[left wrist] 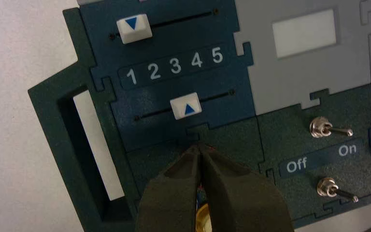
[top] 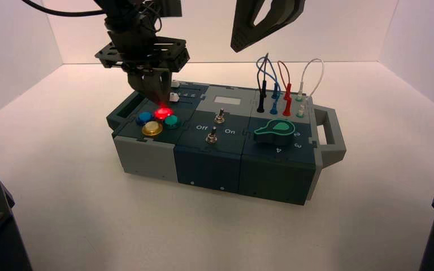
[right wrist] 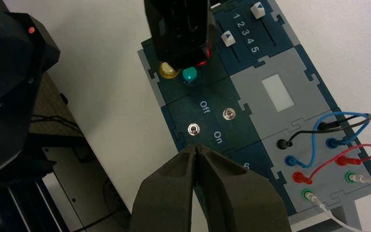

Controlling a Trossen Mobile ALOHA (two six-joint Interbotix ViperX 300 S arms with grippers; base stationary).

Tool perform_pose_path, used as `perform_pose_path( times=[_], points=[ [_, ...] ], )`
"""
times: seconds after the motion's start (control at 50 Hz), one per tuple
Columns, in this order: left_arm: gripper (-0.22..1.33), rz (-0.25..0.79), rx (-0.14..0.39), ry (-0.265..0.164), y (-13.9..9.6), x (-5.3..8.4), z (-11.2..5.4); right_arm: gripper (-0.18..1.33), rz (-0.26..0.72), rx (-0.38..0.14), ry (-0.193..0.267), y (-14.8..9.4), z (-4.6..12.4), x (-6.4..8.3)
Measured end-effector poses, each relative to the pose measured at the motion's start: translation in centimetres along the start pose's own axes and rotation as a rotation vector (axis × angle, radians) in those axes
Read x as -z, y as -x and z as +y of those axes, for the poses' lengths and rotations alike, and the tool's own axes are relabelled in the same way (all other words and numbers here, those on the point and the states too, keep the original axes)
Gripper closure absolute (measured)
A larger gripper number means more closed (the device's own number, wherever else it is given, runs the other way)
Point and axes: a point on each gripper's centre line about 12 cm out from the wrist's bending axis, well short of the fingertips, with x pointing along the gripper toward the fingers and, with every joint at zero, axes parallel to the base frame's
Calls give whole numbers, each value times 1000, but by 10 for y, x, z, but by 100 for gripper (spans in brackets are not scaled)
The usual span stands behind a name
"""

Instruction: Push the red button with the left gripper.

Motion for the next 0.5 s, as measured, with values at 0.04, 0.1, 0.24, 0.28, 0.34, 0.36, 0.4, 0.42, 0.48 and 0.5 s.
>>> perform_pose_path(
  times=[0.04,0.1,0.24,0.28,0.34,0.36,0.4,0.42,0.48,0.5],
  points=[
    [127,0,0,0,0,0,0,129,2,0,0,0,0,0],
    [127,4,1,-4,-1,0,-1,129,3,0,0,0,0,0],
    [127,65,13,-14,12,5,-5,129,21,-4,0,3,1,3],
    [128,68,15,-20,17,4,-7,129,24,-5,0,5,1,4],
    [127,55,27,-29,36,-1,-11,129,23,-7,2,7,2,4],
    [127,47,30,-33,42,-3,-12,129,23,-7,2,7,2,4],
    [128,27,36,-38,53,-6,-14,129,15,-8,2,10,2,4],
    [128,18,39,-41,58,-7,-15,129,15,-8,3,11,2,5],
    [128,-8,46,-48,74,-10,-17,129,9,-9,6,14,2,5],
    [127,-10,47,-48,76,-10,-18,129,11,-9,4,14,2,5]
  ],
)
